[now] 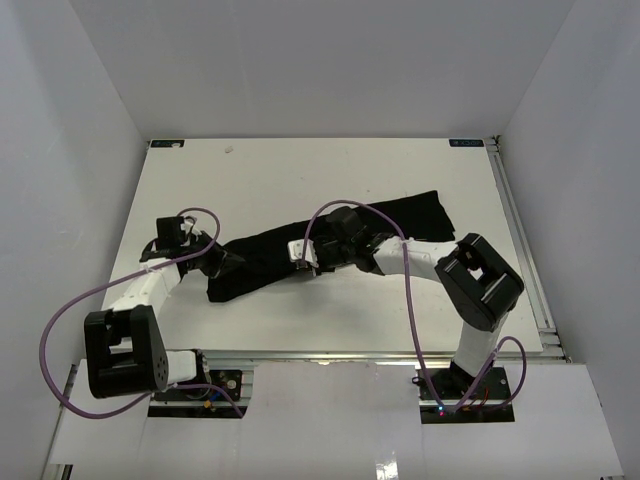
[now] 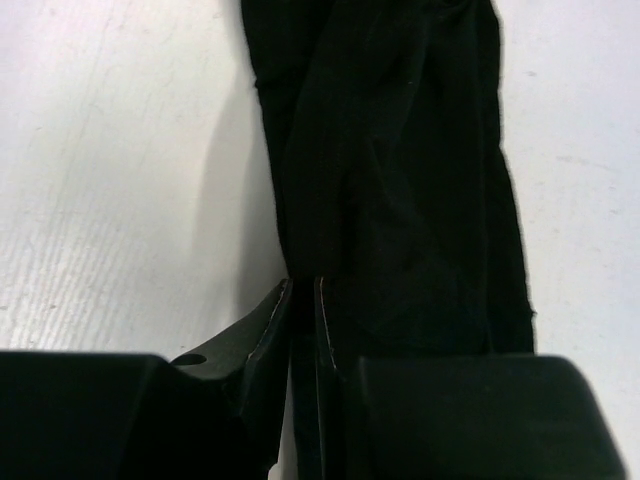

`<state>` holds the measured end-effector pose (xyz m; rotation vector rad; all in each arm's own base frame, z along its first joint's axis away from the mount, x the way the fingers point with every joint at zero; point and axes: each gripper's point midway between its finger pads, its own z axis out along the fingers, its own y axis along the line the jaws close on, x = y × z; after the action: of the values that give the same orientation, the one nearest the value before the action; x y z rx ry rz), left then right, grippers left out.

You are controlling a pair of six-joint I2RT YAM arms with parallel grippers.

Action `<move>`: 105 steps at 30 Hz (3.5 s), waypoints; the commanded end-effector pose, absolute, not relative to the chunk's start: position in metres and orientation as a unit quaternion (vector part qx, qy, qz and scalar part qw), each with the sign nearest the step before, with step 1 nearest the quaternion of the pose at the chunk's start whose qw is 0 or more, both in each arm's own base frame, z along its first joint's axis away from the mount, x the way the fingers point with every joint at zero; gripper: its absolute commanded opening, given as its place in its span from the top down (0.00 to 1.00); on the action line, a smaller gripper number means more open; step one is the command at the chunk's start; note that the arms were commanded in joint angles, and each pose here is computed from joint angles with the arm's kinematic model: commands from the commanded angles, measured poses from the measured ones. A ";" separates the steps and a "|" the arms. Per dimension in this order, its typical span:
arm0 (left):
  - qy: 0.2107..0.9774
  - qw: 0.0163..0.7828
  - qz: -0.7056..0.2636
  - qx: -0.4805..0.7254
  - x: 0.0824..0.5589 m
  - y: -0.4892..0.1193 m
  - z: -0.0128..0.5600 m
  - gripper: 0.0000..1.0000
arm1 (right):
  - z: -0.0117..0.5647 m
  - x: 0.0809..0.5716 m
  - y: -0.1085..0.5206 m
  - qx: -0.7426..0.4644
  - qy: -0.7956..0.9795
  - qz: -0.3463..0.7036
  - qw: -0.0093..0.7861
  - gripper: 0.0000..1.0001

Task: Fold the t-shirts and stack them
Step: Fold the other side of the tshirt into a rectangle

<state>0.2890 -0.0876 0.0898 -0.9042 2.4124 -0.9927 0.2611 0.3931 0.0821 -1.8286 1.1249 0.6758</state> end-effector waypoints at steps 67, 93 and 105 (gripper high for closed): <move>0.854 0.046 -0.327 -0.402 0.218 -0.098 0.078 0.92 | 0.099 0.242 0.378 -0.710 0.468 0.415 0.324 0.85; 0.713 -0.131 -0.325 -0.607 0.239 -0.104 0.088 0.92 | 0.108 0.287 0.387 -0.640 0.541 0.423 0.343 0.86; 0.700 -0.126 -0.314 -0.629 0.270 -0.080 0.076 0.92 | 0.100 0.311 0.395 -0.617 0.577 0.410 0.343 0.85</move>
<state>0.2548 -0.0875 0.0709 -2.1832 2.4232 -1.0647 0.2962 0.3862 0.0897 -1.6419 1.5042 1.0839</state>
